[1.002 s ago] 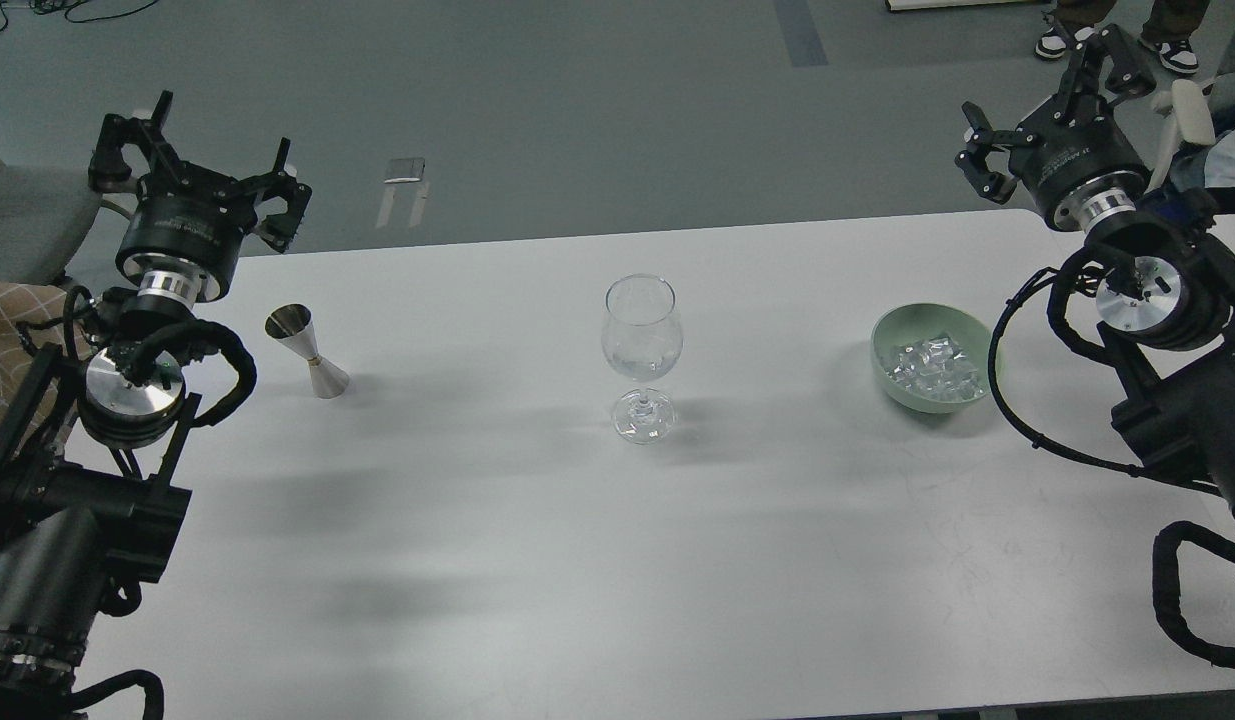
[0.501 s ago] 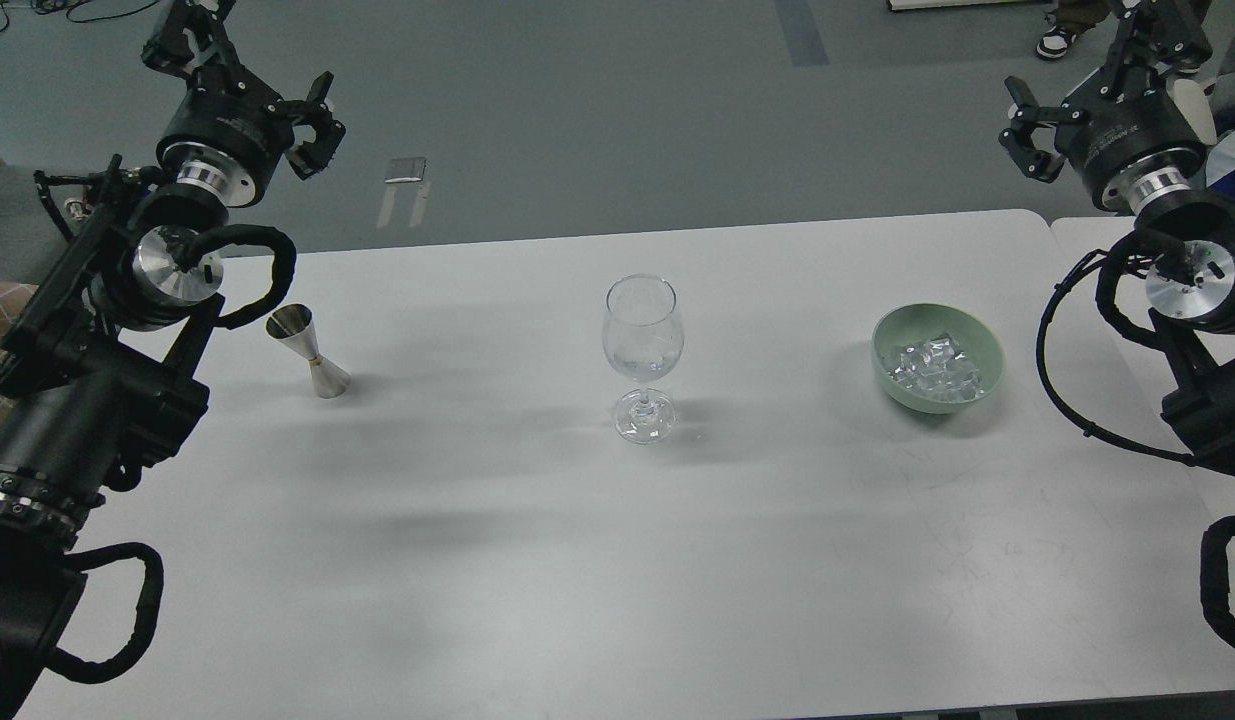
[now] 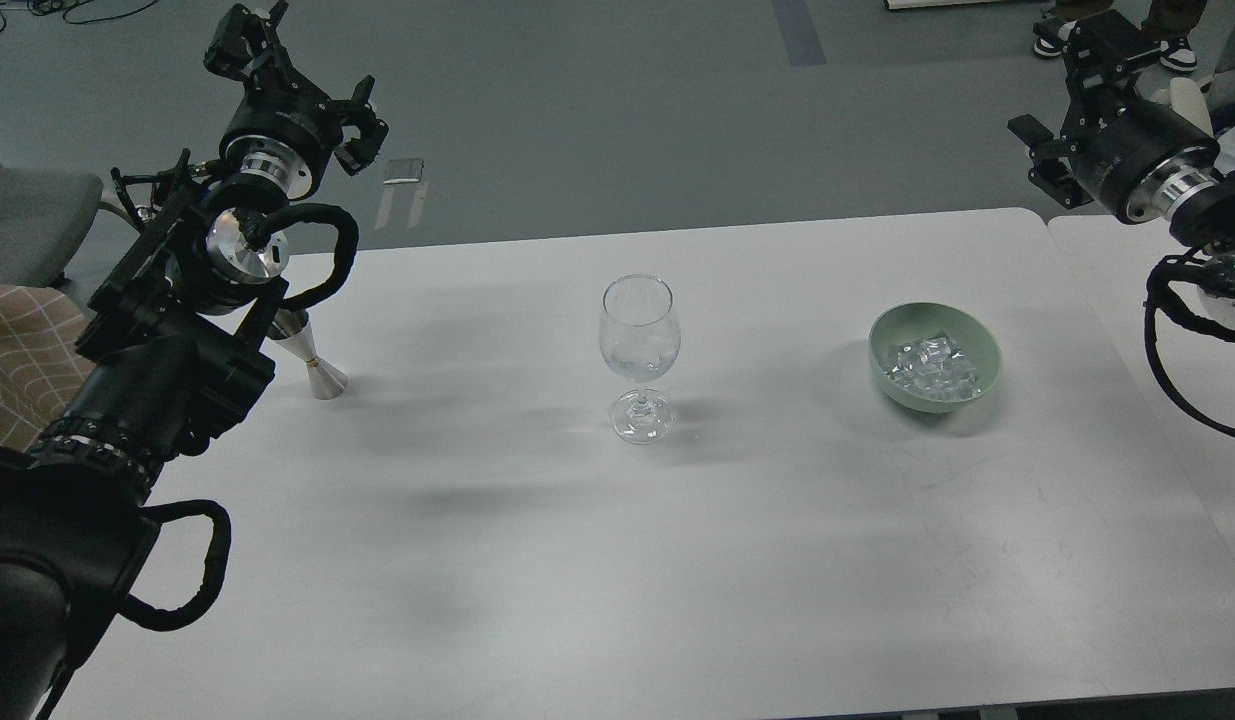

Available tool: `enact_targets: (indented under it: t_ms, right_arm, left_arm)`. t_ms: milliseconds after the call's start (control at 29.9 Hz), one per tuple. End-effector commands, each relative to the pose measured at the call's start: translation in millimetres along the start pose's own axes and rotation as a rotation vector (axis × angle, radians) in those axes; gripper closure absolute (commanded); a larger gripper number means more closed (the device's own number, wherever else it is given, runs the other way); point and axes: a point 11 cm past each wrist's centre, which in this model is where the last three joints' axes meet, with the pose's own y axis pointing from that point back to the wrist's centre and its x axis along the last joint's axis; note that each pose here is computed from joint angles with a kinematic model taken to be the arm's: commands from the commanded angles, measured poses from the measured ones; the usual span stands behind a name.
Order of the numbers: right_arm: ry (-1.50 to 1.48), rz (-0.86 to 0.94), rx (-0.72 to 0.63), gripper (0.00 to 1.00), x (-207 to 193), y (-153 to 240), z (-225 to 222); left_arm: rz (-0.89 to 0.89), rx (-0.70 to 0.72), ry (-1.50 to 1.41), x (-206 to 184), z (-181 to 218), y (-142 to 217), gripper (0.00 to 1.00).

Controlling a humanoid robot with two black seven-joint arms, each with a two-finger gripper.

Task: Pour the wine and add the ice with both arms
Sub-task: 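Raise the open left gripper up and away from the jigger, then swing the right gripper over and down into the green ice bowl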

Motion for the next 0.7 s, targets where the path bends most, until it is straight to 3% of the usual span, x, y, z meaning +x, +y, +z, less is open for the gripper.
enact_targets:
  t_ms: [0,368,434,668]
  right_arm:
    - [0.171,-0.016,-0.013,0.0,8,1,-16]
    - [0.751,-0.155,-0.085,0.0,-7,-5,-43]
    - [0.872,-0.248,-0.102,0.0,-28,-5,-38]
    - [1.043,-0.367,-0.18,0.02,-36,15,-11]
  left_arm:
    - [-0.029,0.032,-0.002,-4,-2,-1,0.02]
    - [-0.126,0.053,0.029,-11,-7,2,0.04]
    - [-0.123,0.05,0.034,-11,-7,2,0.03]
    - [-0.106,0.042,0.035,-8,-7,3,0.02]
